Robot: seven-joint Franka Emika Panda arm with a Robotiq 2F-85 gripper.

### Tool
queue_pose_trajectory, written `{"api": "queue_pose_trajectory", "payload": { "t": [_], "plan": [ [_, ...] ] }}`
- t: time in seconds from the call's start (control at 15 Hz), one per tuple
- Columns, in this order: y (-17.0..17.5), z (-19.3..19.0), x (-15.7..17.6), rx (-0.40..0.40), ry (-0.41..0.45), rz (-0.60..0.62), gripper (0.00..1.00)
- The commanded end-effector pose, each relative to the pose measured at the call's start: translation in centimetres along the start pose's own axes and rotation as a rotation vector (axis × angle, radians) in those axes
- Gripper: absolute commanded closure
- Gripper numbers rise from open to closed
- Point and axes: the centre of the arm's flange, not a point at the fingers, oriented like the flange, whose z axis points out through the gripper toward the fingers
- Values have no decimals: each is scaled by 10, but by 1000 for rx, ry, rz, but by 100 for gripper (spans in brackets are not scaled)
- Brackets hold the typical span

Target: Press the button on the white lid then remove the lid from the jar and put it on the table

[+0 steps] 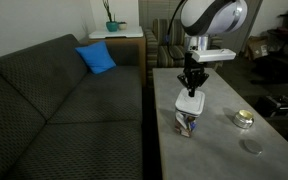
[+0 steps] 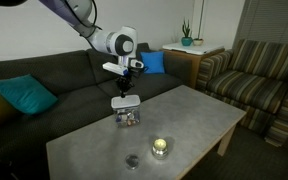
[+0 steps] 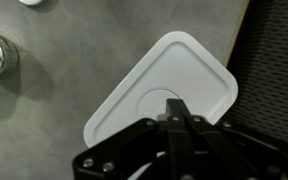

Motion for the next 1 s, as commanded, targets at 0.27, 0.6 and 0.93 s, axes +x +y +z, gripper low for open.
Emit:
{"api": "queue_pose_trajectory", "payload": {
  "t": [0.27, 0.6, 0.93],
  "plan": [
    [2, 13, 11, 17, 88, 186, 100],
    [10, 22, 10, 12, 115, 258, 100],
    [12, 30, 10, 4, 110, 291, 100]
  ]
}}
